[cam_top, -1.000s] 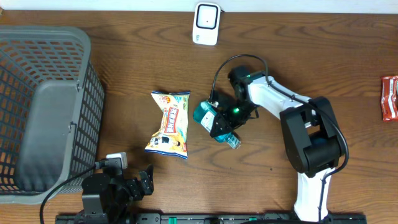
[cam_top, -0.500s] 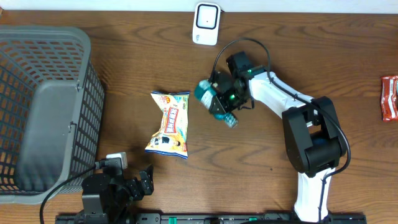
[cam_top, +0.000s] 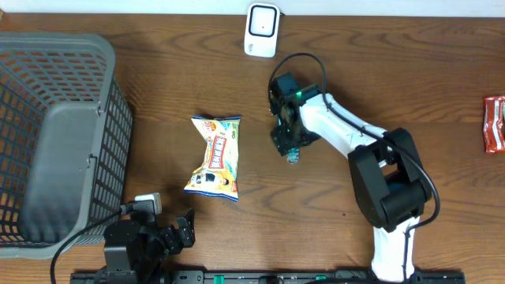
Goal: Scan the item barcode
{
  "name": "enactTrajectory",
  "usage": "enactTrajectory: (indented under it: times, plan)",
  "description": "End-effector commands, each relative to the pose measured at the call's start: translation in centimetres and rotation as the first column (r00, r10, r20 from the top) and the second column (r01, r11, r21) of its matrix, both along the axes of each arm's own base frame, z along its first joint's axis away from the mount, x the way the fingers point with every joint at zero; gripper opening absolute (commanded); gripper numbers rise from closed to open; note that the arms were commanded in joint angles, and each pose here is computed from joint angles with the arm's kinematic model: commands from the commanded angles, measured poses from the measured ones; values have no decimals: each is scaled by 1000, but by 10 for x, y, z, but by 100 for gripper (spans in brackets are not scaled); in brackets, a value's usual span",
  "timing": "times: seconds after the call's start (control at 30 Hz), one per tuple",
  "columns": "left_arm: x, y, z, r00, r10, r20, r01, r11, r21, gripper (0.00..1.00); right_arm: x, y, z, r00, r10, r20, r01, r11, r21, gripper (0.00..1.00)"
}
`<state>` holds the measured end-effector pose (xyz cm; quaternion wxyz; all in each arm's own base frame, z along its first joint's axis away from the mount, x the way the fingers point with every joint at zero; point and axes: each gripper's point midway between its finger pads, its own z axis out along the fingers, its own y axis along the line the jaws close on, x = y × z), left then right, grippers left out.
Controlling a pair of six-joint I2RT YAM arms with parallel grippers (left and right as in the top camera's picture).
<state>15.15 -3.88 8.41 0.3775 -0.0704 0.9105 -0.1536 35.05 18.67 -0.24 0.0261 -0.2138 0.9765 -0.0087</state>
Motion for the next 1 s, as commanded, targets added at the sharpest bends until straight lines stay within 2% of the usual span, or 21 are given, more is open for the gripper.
enactTrajectory:
  times: [0.0, 0.03, 0.13, 0.23, 0.33, 0.37, 0.4, 0.43, 0.5, 0.57, 0.7, 0.8, 0.97]
  plan:
    - [-2, -2, 0, 1000, -14, -7, 14, 1000, -2, 98, -24, -19, -35, 998, -40, -57, 35, 995, -94, 49]
    - [-2, -2, 0, 1000, -14, -7, 14, 1000, -2, 98, -24, -17, -37, 998, -40, -57, 36, 996, -82, 43]
    - [-2, -2, 0, 1000, -14, -7, 14, 1000, -2, 98, -18, -14, -39, 999, -42, -31, 40, 997, -60, 39]
    - [-2, -2, 0, 1000, -14, -7, 14, 1000, -2, 98, -12, -11, -39, 998, -63, -8, 62, 997, -44, 49]
    - [-2, -2, 0, 1000, -14, -7, 14, 1000, -2, 98, -11, -8, -39, 995, -95, -18, 95, 995, -15, 49]
    - [-2, -2, 0, 1000, -14, -7, 14, 1000, -2, 98, -12, -7, -39, 995, -100, -25, 100, 995, -4, 51]
    - [-2, -2, 0, 1000, -14, -7, 14, 1000, -2, 98, -12, -7, -39, 994, -103, -31, 103, 995, 3, 59]
    - [-2, -2, 0, 1000, -14, -7, 14, 1000, -2, 98, -12, -7, -39, 993, -113, -31, 113, 994, 3, 64]
    - [-2, -2, 0, 1000, -14, -7, 14, 1000, -2, 98, -12, -9, -39, 992, -124, -32, 124, 992, 1, 70]
    - [-2, -2, 0, 1000, -14, -7, 14, 1000, -2, 98, -10, -10, -36, 991, -129, -35, 129, 992, -1, 86]
    - [-2, -2, 0, 1000, -14, -7, 14, 1000, -2, 98, -8, -16, -22, 976, -208, -61, 208, 978, -12, 99]
    - [-2, -2, 0, 1000, -14, -7, 14, 1000, -2, 98, -5, -8, -5, 954, -276, -117, 284, 957, 58, 99]
    - [-2, -2, 0, 1000, -13, -7, 13, 1000, -2, 98, 0, 8, 9, 900, -326, -288, 407, 866, 290, 99]
